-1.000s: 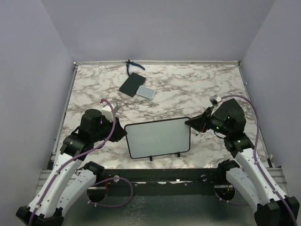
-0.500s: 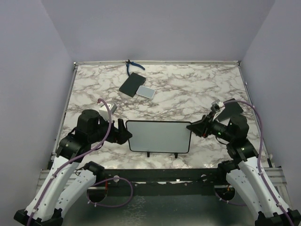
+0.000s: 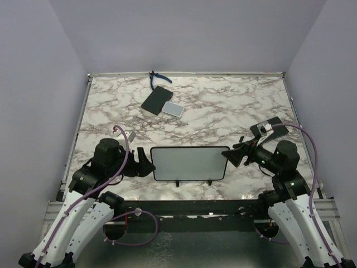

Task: Write a sentence on the whiteboard
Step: Move the whiteboard stand to the center of the board.

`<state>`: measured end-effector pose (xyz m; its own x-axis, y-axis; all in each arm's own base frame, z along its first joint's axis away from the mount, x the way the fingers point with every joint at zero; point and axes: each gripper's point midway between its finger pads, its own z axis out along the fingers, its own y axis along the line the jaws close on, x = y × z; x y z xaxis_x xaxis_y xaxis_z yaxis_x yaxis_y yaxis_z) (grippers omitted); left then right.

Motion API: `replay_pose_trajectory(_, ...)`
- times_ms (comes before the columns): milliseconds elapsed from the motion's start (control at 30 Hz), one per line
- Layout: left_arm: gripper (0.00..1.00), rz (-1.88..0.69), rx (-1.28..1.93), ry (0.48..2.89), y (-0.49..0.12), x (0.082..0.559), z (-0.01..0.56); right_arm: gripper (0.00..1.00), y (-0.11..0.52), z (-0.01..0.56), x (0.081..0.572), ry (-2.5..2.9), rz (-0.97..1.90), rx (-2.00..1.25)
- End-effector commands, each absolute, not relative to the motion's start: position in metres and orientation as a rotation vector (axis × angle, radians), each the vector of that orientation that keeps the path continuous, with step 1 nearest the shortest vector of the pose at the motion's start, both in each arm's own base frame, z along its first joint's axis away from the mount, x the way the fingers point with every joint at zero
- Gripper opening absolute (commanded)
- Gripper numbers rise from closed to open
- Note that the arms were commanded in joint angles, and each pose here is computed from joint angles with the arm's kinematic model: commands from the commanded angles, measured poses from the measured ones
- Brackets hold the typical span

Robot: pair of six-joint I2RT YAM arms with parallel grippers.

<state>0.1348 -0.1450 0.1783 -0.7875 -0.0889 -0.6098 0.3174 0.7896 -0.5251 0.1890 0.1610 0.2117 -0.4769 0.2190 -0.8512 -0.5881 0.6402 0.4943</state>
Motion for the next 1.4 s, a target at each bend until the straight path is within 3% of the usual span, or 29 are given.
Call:
replay_pose_trajectory(0, 0.76, -0.860, 0.033, 2.364, -0.144, 0.132, 0.168, 0.86, 0.149, 0.218, 0.194, 1.839, 0.906, -0.218)
replay_pose_trajectory(667, 0.69, -0.875, -0.049, 2.357, -0.168, 0.168, 0.149, 0.59, 0.181, 0.202, 0.186, 1.820, 1.123, -0.413)
replay_pose_trajectory(1033, 0.68, -0.664, 0.004, 2.372, -0.195, 0.169, 0.133, 0.52, 0.180, 0.206, 0.180, 1.799, 1.130, -0.425)
replay_pose_trajectory(1367, 0.68, -0.581, 0.025, 2.315, -0.209, 0.173, 0.132, 0.38, 0.179, 0.203, 0.179, 1.801, 1.124, -0.419)
